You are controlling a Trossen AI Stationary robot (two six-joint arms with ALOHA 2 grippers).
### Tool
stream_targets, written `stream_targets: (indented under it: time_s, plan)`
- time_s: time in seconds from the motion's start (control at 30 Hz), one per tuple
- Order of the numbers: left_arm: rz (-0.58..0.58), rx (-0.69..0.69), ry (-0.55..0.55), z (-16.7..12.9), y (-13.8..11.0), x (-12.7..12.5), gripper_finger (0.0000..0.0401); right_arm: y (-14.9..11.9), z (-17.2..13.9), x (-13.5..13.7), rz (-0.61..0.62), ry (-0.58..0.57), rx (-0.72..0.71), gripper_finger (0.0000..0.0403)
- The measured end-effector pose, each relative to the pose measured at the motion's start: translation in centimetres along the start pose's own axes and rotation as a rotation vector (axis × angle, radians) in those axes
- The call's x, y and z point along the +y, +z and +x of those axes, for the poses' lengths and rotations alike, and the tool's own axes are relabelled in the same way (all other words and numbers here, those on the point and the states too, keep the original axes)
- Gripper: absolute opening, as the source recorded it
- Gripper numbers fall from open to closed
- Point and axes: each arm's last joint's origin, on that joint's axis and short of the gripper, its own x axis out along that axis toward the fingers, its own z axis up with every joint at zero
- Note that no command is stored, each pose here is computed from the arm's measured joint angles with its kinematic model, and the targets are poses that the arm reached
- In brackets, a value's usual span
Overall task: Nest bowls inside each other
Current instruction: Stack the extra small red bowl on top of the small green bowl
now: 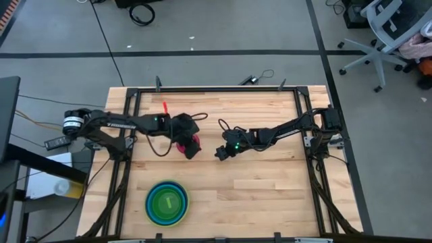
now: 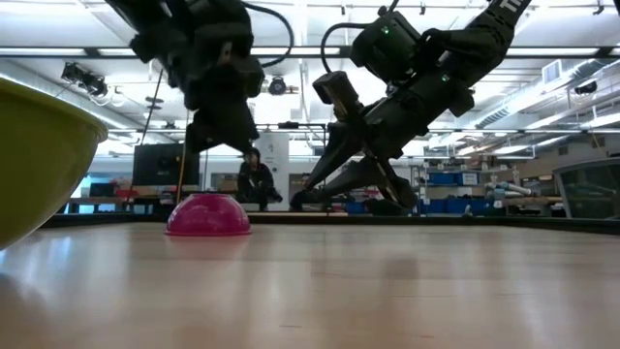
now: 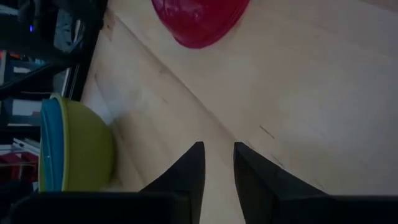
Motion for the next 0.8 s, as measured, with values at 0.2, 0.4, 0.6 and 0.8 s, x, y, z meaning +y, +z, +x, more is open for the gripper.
stream_targets:
  time_s: [0.2,0.4,0.6,0.8]
  plan:
    - [-0.009,0.006,0.054,-2.1,-0.6,0.0,0.0121,-0.2,0.0,-0.2,-0.031,-0.006,0.038,0.0114]
    - [-0.007,0.016,0.248,-4.4,-1.7,0.6,0.0135,-0.6,0.0,-0.1,-0.036,-0.009,0.054,0.0159]
    - [-0.073,0.091,0.404,-4.6,-3.3,1.9,0.0199,-1.3,0.1,0.2,0.005,-0.036,0.022,0.0213]
    - [-0.225,0.145,0.379,-2.8,-6.1,4.3,0.0248,-2.0,0.0,-0.8,0.121,-0.168,0.021,0.0248]
